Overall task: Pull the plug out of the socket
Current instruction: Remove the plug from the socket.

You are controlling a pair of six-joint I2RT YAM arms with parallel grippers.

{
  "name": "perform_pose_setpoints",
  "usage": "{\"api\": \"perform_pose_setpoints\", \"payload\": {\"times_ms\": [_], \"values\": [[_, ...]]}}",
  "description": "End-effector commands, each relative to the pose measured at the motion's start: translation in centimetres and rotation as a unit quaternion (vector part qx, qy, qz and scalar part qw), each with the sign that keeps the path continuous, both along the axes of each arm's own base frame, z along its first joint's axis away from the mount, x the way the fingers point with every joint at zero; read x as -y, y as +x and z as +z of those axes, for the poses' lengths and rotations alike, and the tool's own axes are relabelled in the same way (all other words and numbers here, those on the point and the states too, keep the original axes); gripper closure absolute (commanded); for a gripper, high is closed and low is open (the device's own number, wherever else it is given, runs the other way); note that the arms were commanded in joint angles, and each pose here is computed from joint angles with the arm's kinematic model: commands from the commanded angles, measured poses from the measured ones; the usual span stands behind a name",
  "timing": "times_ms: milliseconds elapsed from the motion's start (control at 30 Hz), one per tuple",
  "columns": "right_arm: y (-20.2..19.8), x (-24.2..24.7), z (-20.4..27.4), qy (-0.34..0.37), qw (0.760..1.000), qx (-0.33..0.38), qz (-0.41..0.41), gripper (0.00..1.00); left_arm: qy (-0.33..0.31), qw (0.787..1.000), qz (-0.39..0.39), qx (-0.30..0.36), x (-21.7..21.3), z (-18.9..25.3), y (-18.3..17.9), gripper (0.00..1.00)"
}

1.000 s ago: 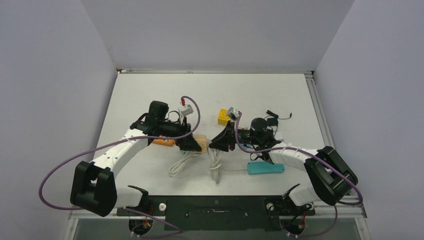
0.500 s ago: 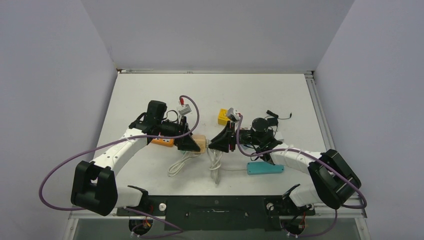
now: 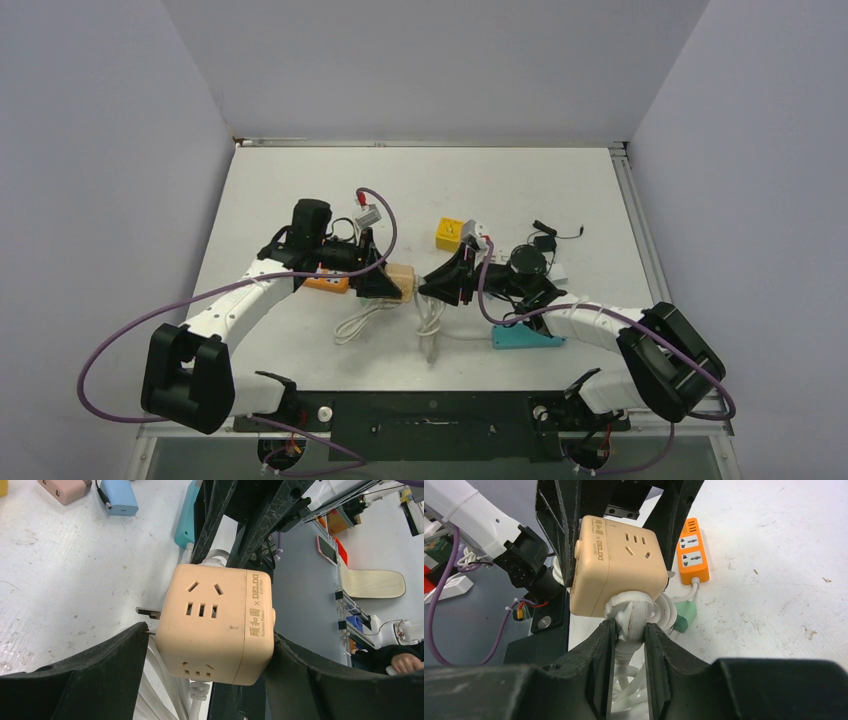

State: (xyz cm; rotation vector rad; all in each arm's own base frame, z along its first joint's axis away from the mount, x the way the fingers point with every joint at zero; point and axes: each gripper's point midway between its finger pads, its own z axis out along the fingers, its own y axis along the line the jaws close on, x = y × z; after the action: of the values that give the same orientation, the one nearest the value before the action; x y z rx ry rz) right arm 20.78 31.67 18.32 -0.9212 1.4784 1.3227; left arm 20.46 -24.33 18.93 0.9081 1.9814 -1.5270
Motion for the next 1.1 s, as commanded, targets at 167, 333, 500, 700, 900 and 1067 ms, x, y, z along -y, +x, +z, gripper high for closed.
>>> {"api": "perform_pose_setpoints", "payload": {"times_ms": [167, 333, 500, 700, 900, 1067], "values": [[-0.2, -0.4, -0.6, -0.007, 1.000, 0.007, 0.017, 0.95, -0.022, 0.999, -0.010, 0.039, 0.1, 3.1, -0.2, 1.00], [-1.9, -1.9, -0.1, -0.026, 0.998, 0.023, 0.047, 0.95, 0.069, 0.993, 0.084, 0.042, -0.9, -0.3, 3.6, 1.00], [-3.2, -2.9, 0.3, -0.024, 0.997, 0.026, 0.069, 0.95, 0.096, 0.986, 0.128, 0.054, -1.5, -1.0, 5.2, 1.00], [-3.5, -2.8, 0.6, -0.027, 0.996, 0.032, 0.074, 0.95, 0.082, 0.988, 0.112, 0.062, -1.3, -0.3, 4.7, 1.00], [-0.7, -1.7, -0.5, -0.078, 0.994, 0.068, -0.034, 0.67, 0.046, 0.994, 0.072, 0.067, -1.1, 1.4, 2.9, 1.00], [0.7, 0.1, -0.1, -0.087, 0.984, 0.106, -0.113, 0.34, 0.020, 0.997, 0.049, 0.061, -0.8, 2.3, 2.1, 1.00]]}}
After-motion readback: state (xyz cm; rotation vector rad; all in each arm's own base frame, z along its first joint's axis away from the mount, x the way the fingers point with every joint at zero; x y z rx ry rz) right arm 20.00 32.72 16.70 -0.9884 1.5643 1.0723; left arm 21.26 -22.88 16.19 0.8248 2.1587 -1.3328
